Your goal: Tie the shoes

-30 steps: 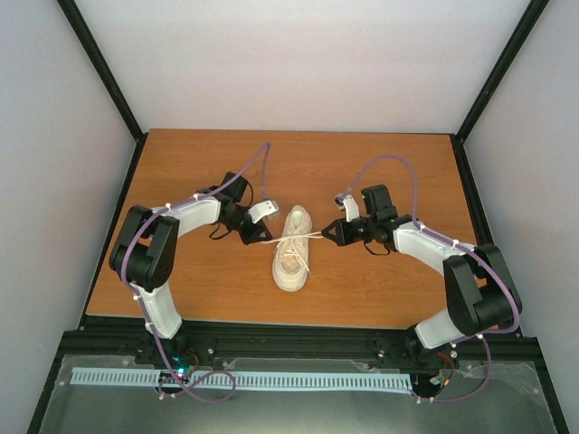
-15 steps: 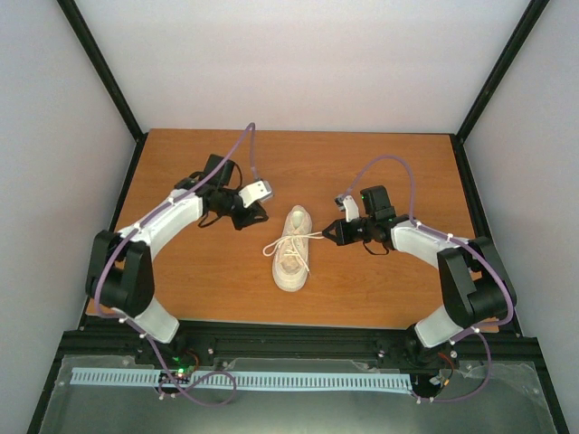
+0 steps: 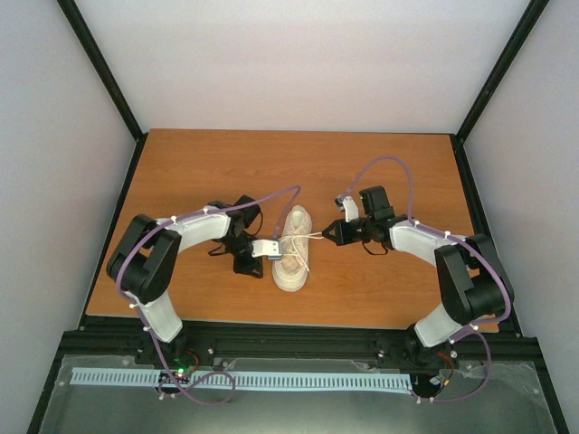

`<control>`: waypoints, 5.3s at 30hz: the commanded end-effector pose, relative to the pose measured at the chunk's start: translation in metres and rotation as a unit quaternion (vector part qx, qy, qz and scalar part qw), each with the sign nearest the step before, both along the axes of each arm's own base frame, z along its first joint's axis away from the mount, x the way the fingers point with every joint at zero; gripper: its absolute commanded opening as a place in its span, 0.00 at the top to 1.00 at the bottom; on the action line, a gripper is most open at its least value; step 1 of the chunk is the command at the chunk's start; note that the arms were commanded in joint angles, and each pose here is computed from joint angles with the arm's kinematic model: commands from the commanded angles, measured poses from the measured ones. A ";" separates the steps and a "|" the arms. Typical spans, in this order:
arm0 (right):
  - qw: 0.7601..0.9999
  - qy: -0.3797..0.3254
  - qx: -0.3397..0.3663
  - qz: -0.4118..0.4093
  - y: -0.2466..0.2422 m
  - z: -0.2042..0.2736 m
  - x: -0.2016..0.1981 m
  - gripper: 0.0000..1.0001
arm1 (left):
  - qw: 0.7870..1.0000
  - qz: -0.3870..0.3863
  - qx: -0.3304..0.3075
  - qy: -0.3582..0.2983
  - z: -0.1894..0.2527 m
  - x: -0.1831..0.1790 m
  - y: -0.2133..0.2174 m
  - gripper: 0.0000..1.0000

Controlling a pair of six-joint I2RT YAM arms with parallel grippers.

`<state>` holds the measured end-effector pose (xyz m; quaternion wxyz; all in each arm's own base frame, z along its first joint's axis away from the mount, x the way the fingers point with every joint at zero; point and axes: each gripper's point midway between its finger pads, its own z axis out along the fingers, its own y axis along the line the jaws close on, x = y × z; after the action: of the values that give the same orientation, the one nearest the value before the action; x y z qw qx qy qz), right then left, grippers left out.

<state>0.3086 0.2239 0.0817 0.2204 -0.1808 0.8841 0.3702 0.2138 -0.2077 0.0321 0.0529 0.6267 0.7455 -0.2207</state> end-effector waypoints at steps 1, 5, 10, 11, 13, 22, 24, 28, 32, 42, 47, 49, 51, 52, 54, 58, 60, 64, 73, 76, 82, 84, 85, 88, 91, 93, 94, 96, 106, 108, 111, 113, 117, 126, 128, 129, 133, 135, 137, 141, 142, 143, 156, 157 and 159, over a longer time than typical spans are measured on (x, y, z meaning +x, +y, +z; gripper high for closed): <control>1.000 -0.003 -0.004 -0.011 -0.004 -0.003 0.007 0.97 | 0.999 -0.028 0.028 -0.034 -0.015 0.020 -0.002 0.77; 1.000 0.004 -0.005 -0.011 -0.004 -0.008 0.007 0.97 | 0.998 0.005 0.024 -0.053 -0.017 0.047 -0.015 0.75; 1.000 0.002 -0.005 -0.010 -0.003 -0.007 0.007 0.97 | 0.996 0.054 0.001 -0.076 -0.006 0.080 -0.032 0.69; 1.000 0.002 -0.005 -0.010 -0.004 -0.007 0.007 0.97 | 0.995 0.065 0.001 -0.080 -0.006 0.087 -0.032 0.69; 1.000 0.000 -0.005 -0.009 -0.004 -0.006 0.006 0.97 | 0.992 0.088 0.010 -0.092 -0.006 0.102 -0.030 0.70; 1.000 -0.002 -0.002 -0.008 -0.003 -0.006 0.006 0.97 | 0.980 0.175 -0.023 -0.094 0.015 0.143 -0.032 0.87; 1.000 -0.001 -0.003 -0.008 -0.003 -0.007 0.005 0.97 | 0.984 0.158 -0.042 -0.068 0.023 0.130 -0.038 0.91; 1.000 -0.001 -0.004 -0.009 -0.004 -0.007 0.005 0.97 | 0.992 0.092 -0.084 -0.035 0.044 0.088 -0.039 0.95; 1.000 0.001 -0.002 -0.010 -0.003 -0.008 0.005 0.97 | 0.992 0.072 -0.102 -0.006 0.057 0.066 -0.041 0.97; 1.000 0.002 -0.002 -0.011 -0.003 -0.008 0.006 0.97 | 0.996 0.062 -0.068 0.012 0.037 0.056 -0.046 0.82; 1.000 0.002 -0.001 -0.011 -0.003 -0.008 0.007 0.97 | 0.996 0.062 -0.057 0.013 0.030 0.057 -0.049 0.76; 1.000 0.002 -0.001 -0.011 -0.003 -0.008 0.006 0.97 | 0.997 0.061 -0.049 0.011 0.026 0.057 -0.048 0.76; 1.000 0.002 -0.002 -0.010 -0.003 -0.008 0.006 0.97 | 0.997 0.063 -0.042 0.007 0.023 0.059 -0.047 0.81; 1.000 0.002 -0.001 -0.011 -0.003 -0.008 0.006 0.97 | 0.997 0.063 -0.041 0.006 0.023 0.059 -0.046 0.87; 1.000 0.002 -0.001 -0.009 -0.003 -0.008 0.006 0.97 | 0.997 0.062 -0.044 0.004 0.025 0.059 -0.047 0.98; 1.000 0.001 -0.002 -0.007 -0.002 -0.005 0.006 0.91 | 0.997 0.061 -0.046 0.001 0.029 0.057 -0.045 0.99; 1.000 -0.004 -0.004 -0.005 -0.003 -0.003 0.007 0.87 | 0.997 0.061 -0.041 -0.003 0.028 0.057 -0.043 0.99; 1.000 -0.015 -0.001 0.004 0.000 0.009 0.012 0.74 | 0.997 0.062 -0.038 -0.005 0.028 0.054 -0.041 0.99; 0.999 -0.031 0.017 0.017 0.026 0.024 0.030 0.60 | 0.997 0.072 -0.038 -0.007 0.026 0.056 -0.041 0.72; 0.999 -0.033 0.019 0.020 0.036 0.025 0.036 0.59 | 0.996 0.078 -0.045 0.000 0.026 0.059 -0.046 0.65; 1.000 -0.027 0.011 0.008 0.044 0.018 0.049 0.56 | 0.995 0.083 -0.057 0.005 0.028 0.065 -0.053 0.77; 1.000 -0.027 0.010 0.011 0.049 0.017 0.052 0.54 | 0.995 0.084 -0.054 0.003 0.027 0.067 -0.053 0.96; 1.000 -0.027 0.009 0.012 0.052 0.016 0.053 0.54 | 0.995 0.083 -0.053 0.003 0.026 0.067 -0.052 0.99; 1.000 -0.027 -0.004 0.005 0.054 0.011 0.058 0.53 | 0.996 0.076 -0.049 -0.005 0.028 0.065 -0.049 0.99; 0.999 -0.030 -0.017 -0.010 0.053 0.007 0.064 0.54 | 0.996 0.073 -0.043 -0.020 0.031 0.065 -0.043 0.99; 0.999 -0.029 -0.025 -0.018 0.052 0.003 0.066 0.56 | 0.996 0.073 -0.041 -0.024 0.033 0.065 -0.040 0.99; 0.999 -0.030 -0.028 -0.020 0.052 0.001 0.068 0.57 | 0.996 0.074 -0.041 -0.025 0.034 0.065 -0.039 0.99; 0.999 -0.029 -0.032 -0.023 0.052 -0.001 0.069 0.58 | 0.996 0.073 -0.039 -0.029 0.035 0.064 -0.037 0.99; 0.998 -0.023 -0.047 -0.037 0.051 -0.014 0.075 0.69 | 0.998 0.060 -0.021 -0.025 0.031 0.039 -0.019 0.99; 0.998 -0.023 -0.046 -0.040 0.052 -0.014 0.076 0.71 | 0.998 0.055 -0.013 -0.015 0.026 0.032 -0.014 0.99; 0.998 -0.023 -0.047 -0.042 0.051 -0.015 0.076 0.72 | 0.999 0.049 -0.007 -0.009 0.023 0.023 -0.009 0.99; 0.998 -0.023 -0.047 -0.041 0.052 -0.014 0.076 0.73 | 0.999 0.048 -0.005 -0.009 0.022 0.020 -0.007 0.99; 0.998 -0.024 -0.041 -0.033 0.054 -0.011 0.074 0.72 | 0.999 0.050 -0.007 -0.010 0.023 0.020 -0.007 0.99; 0.998 -0.055 -0.036 -0.014 0.054 0.015 0.071 0.80 | 0.999 0.041 0.017 -0.017 0.012 0.016 0.004 0.99; 0.998 -0.048 -0.039 -0.013 0.055 0.009 0.072 0.86 | 0.999 0.039 0.027 -0.021 0.009 0.016 0.008 0.99; 0.998 -0.046 -0.041 -0.013 0.055 0.006 0.073 0.88 | 0.998 0.039 0.032 -0.022 0.007 0.016 0.010 0.99; 0.998 -0.042 -0.044 -0.015 0.056 0.001 0.074 0.91 | 0.998 0.040 0.043 -0.024 0.000 0.015 0.018 0.99; 0.998 -0.043 -0.044 -0.014 0.055 0.002 0.074 0.91 | 0.998 0.043 0.046 -0.023 -0.002 0.016 0.021 0.99; 0.998 -0.046 -0.044 -0.013 0.055 0.005 0.074 0.90 | 0.998 0.045 0.049 -0.021 -0.005 0.017 0.023 0.99; 0.998 -0.052 -0.045 -0.013 0.054 0.010 0.073 0.90 | 0.997 0.051 0.056 -0.024 -0.009 0.020 0.030 0.99; 0.998 -0.052 -0.045 -0.012 0.054 0.011 0.073 0.90 | 0.997 0.053 0.058 -0.025 -0.011 0.021 0.032 0.99; 0.998 -0.052 -0.044 -0.012 0.054 0.011 0.073 0.90 | 0.996 0.056 0.060 -0.026 -0.011 0.024 0.034 0.99; 0.995 -0.087 -0.046 -0.012 0.042 0.048 0.059 0.55 | 0.992 0.065 -0.017 -0.106 0.054 0.045 0.016 0.56; 0.995 -0.091 -0.045 -0.013 0.040 0.052 0.056 0.53 | 0.991 0.059 -0.033 -0.117 0.068 0.041 0.011 0.55; 0.995 -0.092 -0.039 -0.017 0.037 0.057 0.049 0.50 | 0.987 0.045 -0.055 -0.144 0.087 0.031 0.001 0.51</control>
<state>0.3664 0.2687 0.1167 0.2754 -0.2055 0.8844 0.3157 0.2473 -0.1831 0.0600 0.1154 0.5879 0.7858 -0.1535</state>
